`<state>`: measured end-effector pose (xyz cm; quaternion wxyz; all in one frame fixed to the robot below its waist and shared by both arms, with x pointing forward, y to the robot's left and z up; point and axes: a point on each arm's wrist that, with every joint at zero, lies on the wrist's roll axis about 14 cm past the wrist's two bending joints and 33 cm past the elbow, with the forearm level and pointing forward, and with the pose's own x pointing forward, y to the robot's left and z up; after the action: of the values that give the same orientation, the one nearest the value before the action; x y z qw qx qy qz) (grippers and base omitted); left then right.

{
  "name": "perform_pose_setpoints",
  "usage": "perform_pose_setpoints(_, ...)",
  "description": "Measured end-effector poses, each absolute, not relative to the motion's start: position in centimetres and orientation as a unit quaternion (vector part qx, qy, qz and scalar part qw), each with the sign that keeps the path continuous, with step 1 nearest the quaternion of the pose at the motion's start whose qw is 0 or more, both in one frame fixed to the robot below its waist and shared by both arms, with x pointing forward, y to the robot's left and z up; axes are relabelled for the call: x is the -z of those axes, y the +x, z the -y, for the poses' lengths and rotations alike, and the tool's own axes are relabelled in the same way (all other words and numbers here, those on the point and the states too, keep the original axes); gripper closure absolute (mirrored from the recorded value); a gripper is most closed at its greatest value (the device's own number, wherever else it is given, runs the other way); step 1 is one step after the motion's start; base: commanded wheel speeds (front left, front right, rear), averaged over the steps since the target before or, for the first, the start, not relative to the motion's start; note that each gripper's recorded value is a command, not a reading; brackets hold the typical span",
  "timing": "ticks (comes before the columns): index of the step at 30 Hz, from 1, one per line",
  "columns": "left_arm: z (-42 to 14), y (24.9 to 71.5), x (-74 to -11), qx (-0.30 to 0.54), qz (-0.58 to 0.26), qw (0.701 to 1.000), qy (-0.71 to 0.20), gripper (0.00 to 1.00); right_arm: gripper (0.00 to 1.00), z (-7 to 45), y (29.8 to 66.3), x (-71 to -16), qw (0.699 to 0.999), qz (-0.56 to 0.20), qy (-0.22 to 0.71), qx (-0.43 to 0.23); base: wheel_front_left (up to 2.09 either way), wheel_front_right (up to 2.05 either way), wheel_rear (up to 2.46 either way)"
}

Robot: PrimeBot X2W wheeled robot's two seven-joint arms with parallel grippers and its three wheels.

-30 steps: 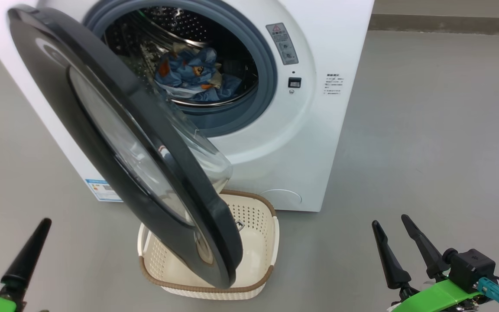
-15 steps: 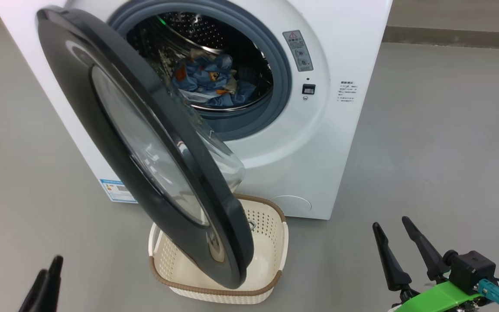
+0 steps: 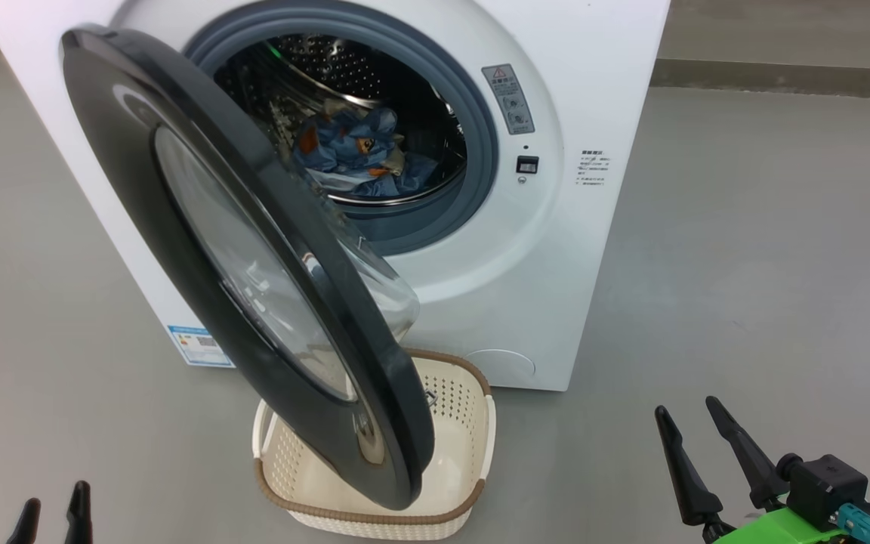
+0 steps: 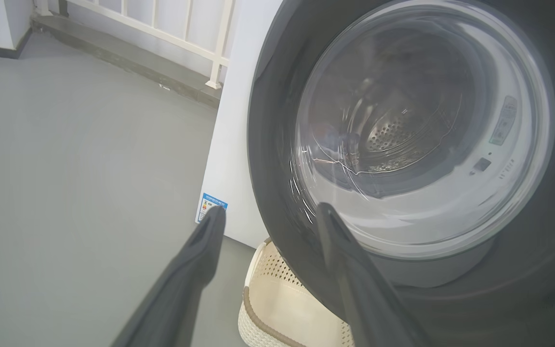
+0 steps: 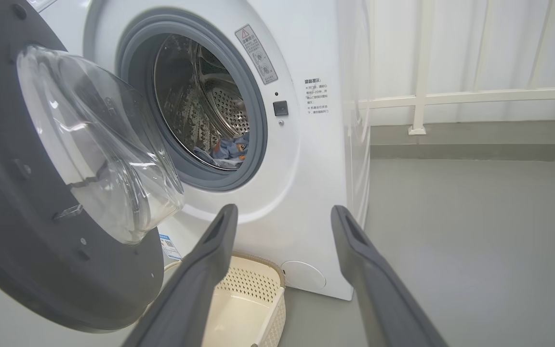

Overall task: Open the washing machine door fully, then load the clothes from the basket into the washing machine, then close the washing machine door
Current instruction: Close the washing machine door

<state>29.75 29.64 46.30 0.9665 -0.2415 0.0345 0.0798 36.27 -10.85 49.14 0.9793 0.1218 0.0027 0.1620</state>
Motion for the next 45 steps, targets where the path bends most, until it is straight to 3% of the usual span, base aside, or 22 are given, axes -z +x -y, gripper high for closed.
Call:
perform_pose_setpoints(12, -28.7, 29.5, -46.7, -0.089, -0.020, 0.990, -0.110, 0.00, 0.00, 12.3, 35.7, -49.0, 0.982, -0.002, 0.122, -0.140, 0.00, 0.00, 0.00)
perform_pose_setpoints(30, -28.1, 28.2, -44.9, -0.101, -0.046, 0.990, -0.091, 0.00, 0.00, 12.4, 35.9, -48.8, 0.983, -0.005, 0.123, -0.138, 0.00, 0.00, 0.00)
perform_pose_setpoints(31, -28.1, 28.2, -44.9, -0.101, -0.046, 0.990, -0.091, 0.00, 0.30, 12.4, 35.9, -48.8, 0.983, -0.005, 0.123, -0.138, 0.00, 0.00, 0.00)
perform_pose_setpoints(32, -28.1, 28.2, -44.9, -0.102, -0.046, 0.990, -0.091, 0.00, 0.53, 12.3, 35.9, -48.8, 0.983, -0.005, 0.123, -0.139, 0.00, 0.00, 0.00)
perform_pose_setpoints(33, -28.2, 28.1, -45.0, -0.103, -0.045, 0.989, -0.092, 0.00, 0.69, 12.3, 35.9, -48.8, 0.983, -0.005, 0.123, -0.139, 0.00, 0.00, 0.00)
perform_pose_setpoints(34, -28.2, 28.1, -45.0, -0.104, -0.044, 0.989, -0.093, 0.00, 0.96, 12.2, 35.9, -48.8, 0.982, -0.004, 0.123, -0.141, 0.00, 0.00, 0.00)
perform_pose_setpoints(35, -28.2, 28.0, -45.0, -0.105, -0.044, 0.989, -0.094, 0.00, 1.00, 12.1, 35.9, -48.9, 0.982, -0.004, 0.123, -0.142, 0.00, 0.00, 0.00)
perform_pose_setpoints(45, -28.6, 27.2, -45.1, -0.119, -0.039, 0.988, -0.091, 0.00, 1.00, 8.6, 37.8, -53.1, 0.971, 0.053, 0.129, -0.194, 0.00, 0.00, 0.00)
